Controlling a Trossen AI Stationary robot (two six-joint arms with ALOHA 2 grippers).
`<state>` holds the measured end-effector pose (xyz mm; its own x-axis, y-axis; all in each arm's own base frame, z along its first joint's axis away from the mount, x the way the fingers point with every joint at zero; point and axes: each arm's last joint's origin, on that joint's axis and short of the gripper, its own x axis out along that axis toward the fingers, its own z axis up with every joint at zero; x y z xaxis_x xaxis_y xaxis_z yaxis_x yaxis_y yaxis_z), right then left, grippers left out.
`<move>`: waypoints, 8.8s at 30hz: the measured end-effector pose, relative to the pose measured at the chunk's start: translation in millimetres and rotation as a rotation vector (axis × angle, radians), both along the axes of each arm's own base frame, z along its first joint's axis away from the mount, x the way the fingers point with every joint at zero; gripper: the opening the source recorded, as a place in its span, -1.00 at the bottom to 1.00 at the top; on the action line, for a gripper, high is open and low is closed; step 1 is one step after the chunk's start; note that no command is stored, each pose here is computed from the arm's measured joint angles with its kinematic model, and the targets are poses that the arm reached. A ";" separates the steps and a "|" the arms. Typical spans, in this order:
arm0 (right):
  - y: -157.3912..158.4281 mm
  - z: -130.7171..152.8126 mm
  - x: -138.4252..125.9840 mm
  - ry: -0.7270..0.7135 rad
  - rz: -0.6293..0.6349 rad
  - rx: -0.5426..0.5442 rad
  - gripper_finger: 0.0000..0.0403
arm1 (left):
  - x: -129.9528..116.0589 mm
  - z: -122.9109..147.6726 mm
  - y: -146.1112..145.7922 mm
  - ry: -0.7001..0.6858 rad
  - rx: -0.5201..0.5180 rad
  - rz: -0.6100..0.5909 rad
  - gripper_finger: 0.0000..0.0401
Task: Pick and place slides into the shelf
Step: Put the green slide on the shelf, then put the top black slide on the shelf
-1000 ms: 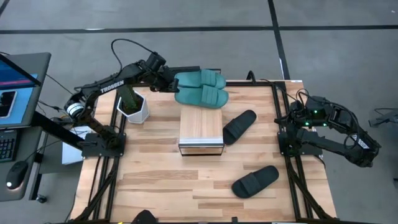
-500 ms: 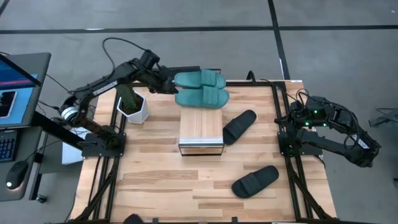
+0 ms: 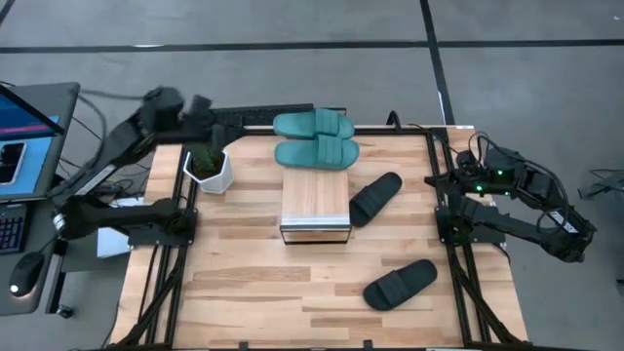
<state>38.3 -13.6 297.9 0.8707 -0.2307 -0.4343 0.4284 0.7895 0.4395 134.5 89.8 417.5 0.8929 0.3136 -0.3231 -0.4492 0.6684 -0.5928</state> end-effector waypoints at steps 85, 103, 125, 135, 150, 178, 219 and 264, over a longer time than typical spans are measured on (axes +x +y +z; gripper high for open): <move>-32.6 -30.0 103.4 -0.141 0.241 -0.313 -1.00 | 63.0 -206.6 21.5 0.265 0.800 -0.218 -1.00; -32.5 -30.8 103.1 -0.138 0.234 -0.285 -1.00 | 61.7 -204.6 25.1 0.245 0.772 -0.175 -1.00; -32.2 -33.4 102.4 -0.118 0.228 -0.248 -1.00 | 67.0 -211.8 37.1 0.318 0.864 -0.105 -1.00; -32.2 -33.4 102.4 -0.119 0.225 -0.240 -1.00 | 65.6 -211.7 41.4 0.307 0.828 -0.056 -1.00; -40.2 -50.1 130.4 -0.063 0.310 -0.174 -1.00 | 57.7 -199.0 15.1 0.288 0.713 -0.053 -1.00; -85.4 -88.4 181.7 -0.008 0.373 -0.211 -1.00 | 45.8 -164.2 -26.0 0.119 0.743 0.039 -1.00; -64.2 -17.1 138.2 -0.119 0.338 -0.275 -1.00 | 48.4 -168.4 -33.3 0.045 0.659 -0.179 -1.00; -107.8 -122.9 112.9 0.834 -0.153 0.237 -0.10 | 56.7 -142.1 -87.8 -0.310 0.507 -0.152 -1.00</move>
<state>151.2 -121.4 175.0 0.2152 -0.1417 -0.9662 0.7766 0.6248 0.0813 191.2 2.0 275.4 0.9681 0.2222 0.1156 -0.1844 0.9445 -0.2719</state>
